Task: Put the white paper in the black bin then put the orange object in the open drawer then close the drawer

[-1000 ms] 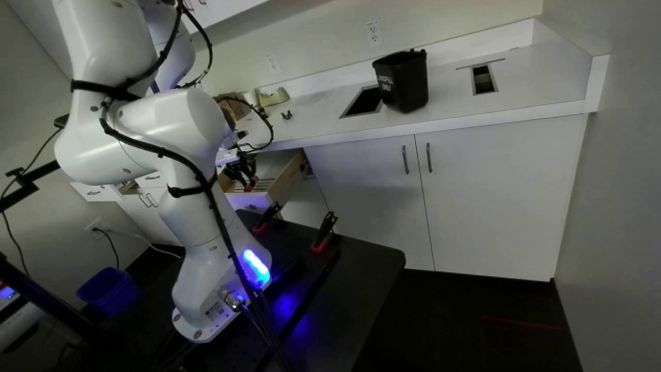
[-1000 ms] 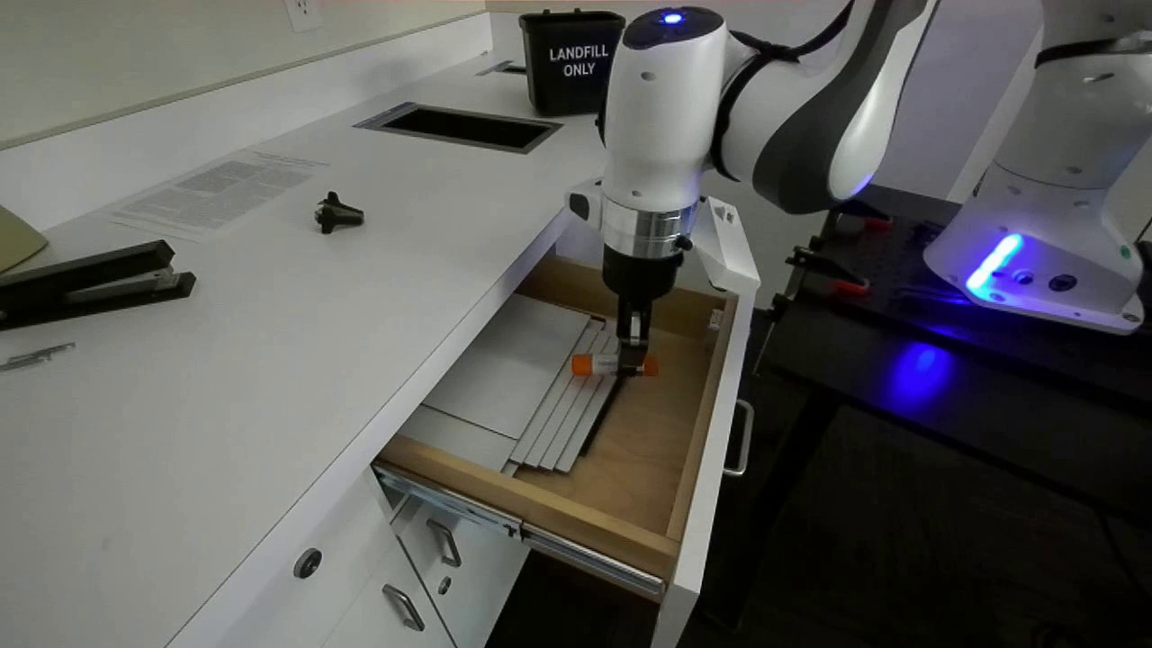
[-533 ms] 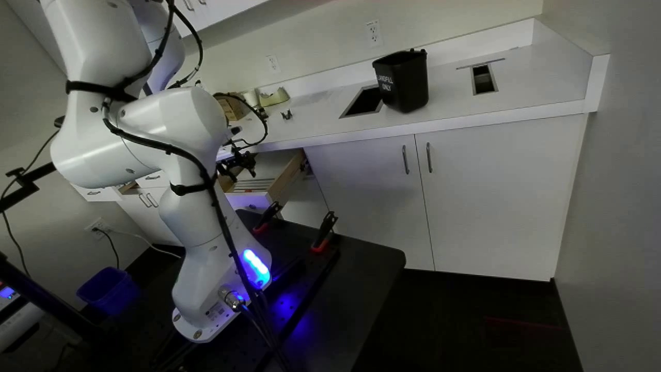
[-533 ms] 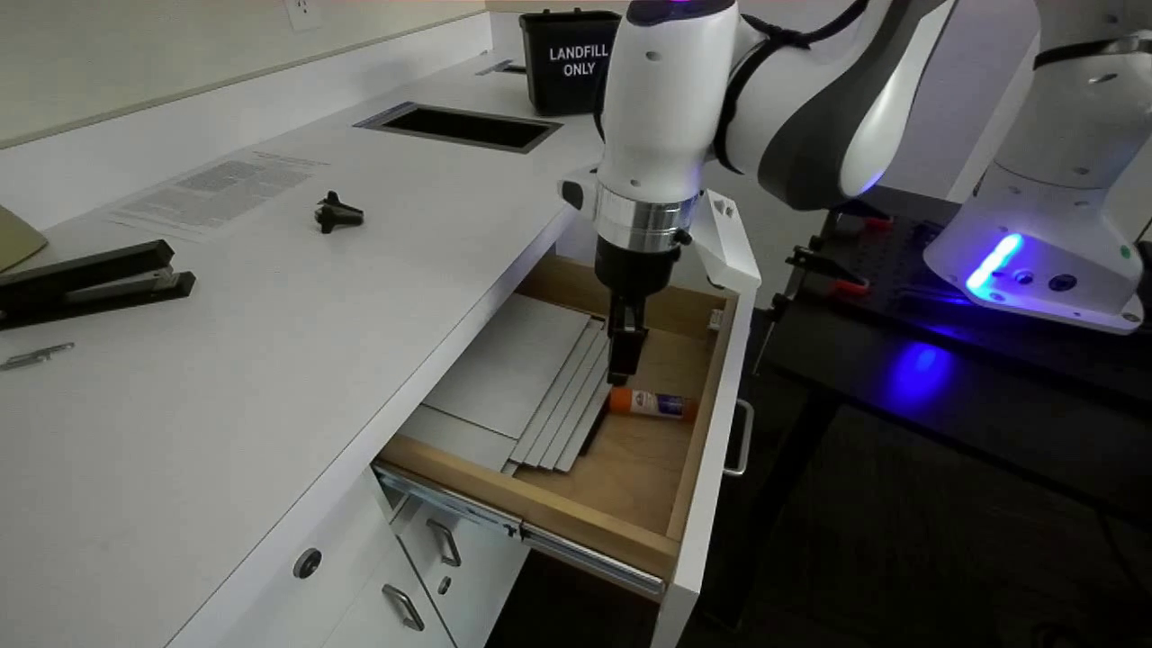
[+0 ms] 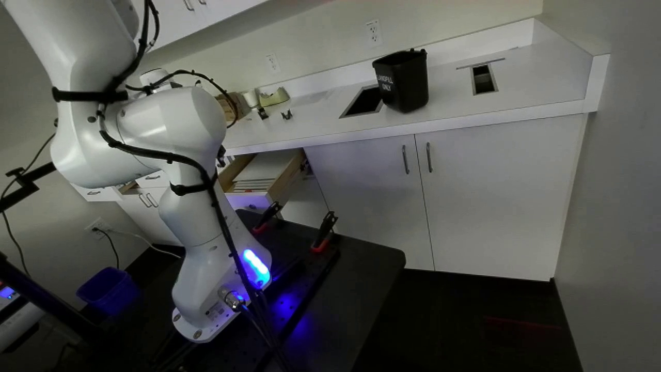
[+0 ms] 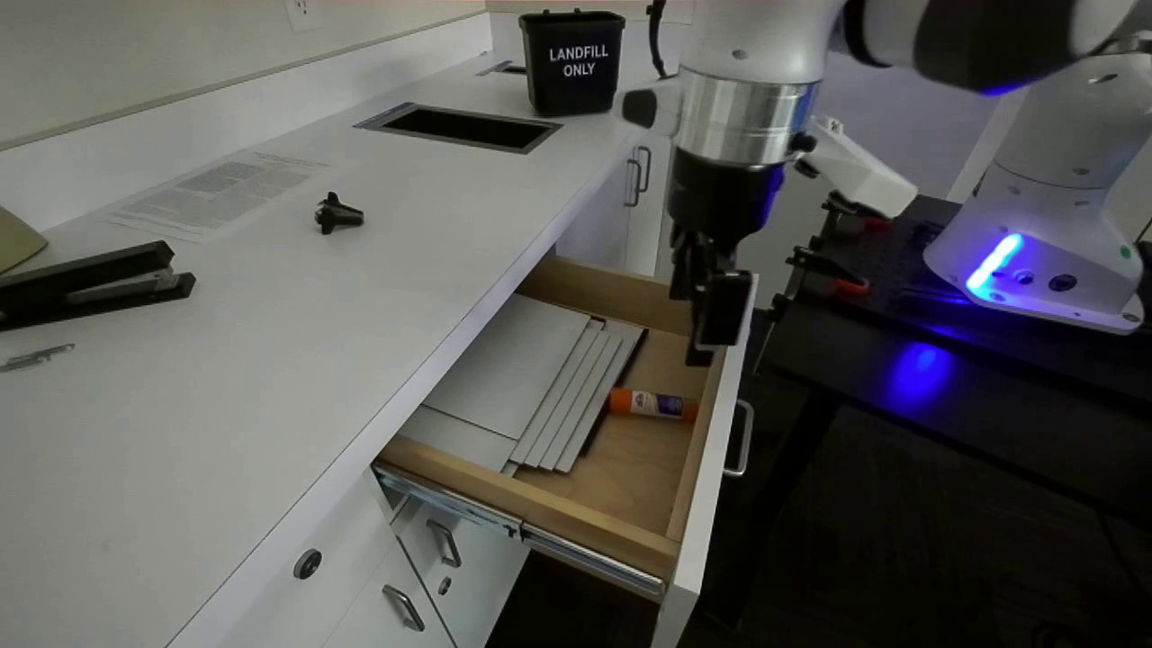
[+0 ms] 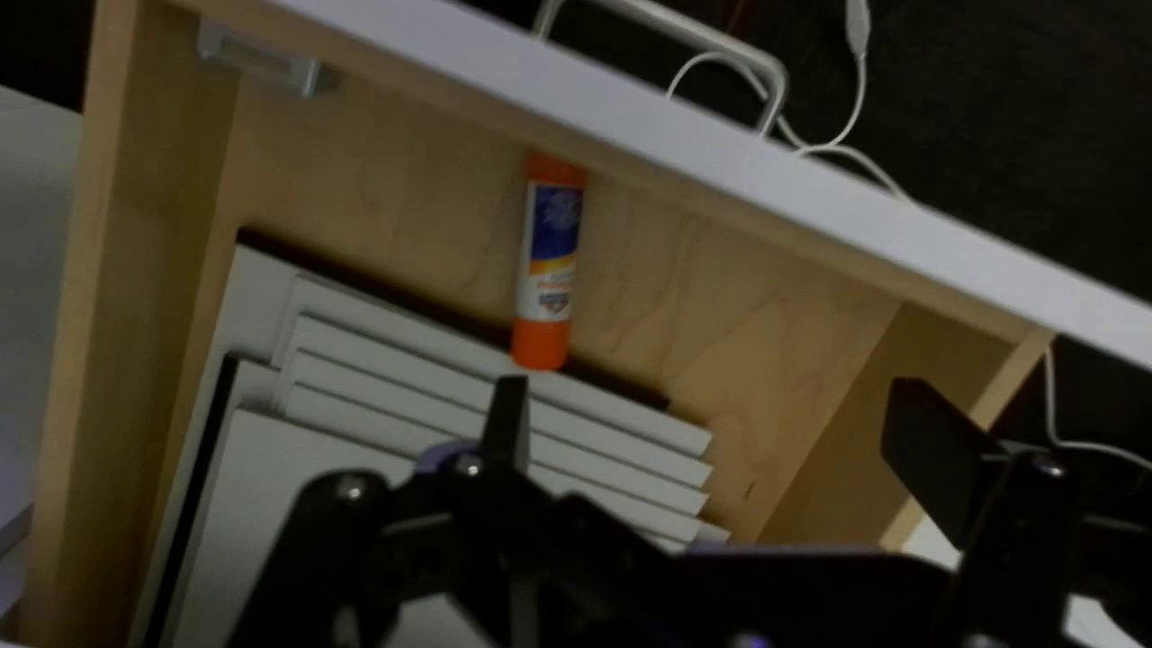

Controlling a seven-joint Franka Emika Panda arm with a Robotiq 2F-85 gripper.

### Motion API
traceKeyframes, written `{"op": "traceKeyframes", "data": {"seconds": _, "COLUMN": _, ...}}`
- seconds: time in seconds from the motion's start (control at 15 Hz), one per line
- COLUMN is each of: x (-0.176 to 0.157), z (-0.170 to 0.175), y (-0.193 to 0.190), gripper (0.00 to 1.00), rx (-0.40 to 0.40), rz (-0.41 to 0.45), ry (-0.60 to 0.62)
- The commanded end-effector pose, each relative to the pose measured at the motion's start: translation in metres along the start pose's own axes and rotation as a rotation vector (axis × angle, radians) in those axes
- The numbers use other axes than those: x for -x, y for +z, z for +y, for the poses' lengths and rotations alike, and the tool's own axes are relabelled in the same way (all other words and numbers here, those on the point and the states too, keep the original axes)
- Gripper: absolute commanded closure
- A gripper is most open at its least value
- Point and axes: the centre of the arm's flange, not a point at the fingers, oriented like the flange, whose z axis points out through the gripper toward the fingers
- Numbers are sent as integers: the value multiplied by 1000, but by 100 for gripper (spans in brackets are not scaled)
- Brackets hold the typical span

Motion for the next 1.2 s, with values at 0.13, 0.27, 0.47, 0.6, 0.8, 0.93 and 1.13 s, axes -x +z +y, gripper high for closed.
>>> {"op": "traceKeyframes", "data": {"seconds": 0.13, "x": 57, "z": -24, "y": -62, "gripper": 0, "rx": -57, "rz": -154, "ry": -161}}
{"op": "traceKeyframes", "data": {"seconds": 0.27, "x": 66, "z": -26, "y": -63, "gripper": 0, "rx": -81, "rz": -253, "ry": -261}}
{"op": "traceKeyframes", "data": {"seconds": 0.47, "x": 57, "z": -40, "y": -50, "gripper": 0, "rx": -74, "rz": -201, "ry": -210}}
{"op": "traceKeyframes", "data": {"seconds": 0.6, "x": 57, "z": -39, "y": -48, "gripper": 0, "rx": -74, "rz": -206, "ry": -207}}
{"op": "traceKeyframes", "data": {"seconds": 0.8, "x": 56, "z": -38, "y": -46, "gripper": 0, "rx": -74, "rz": -209, "ry": -204}}
{"op": "traceKeyframes", "data": {"seconds": 0.93, "x": 55, "z": -56, "y": -40, "gripper": 0, "rx": 15, "rz": -244, "ry": -364}}
{"op": "traceKeyframes", "data": {"seconds": 1.13, "x": 77, "z": -78, "y": -28, "gripper": 0, "rx": 84, "rz": -248, "ry": -526}}
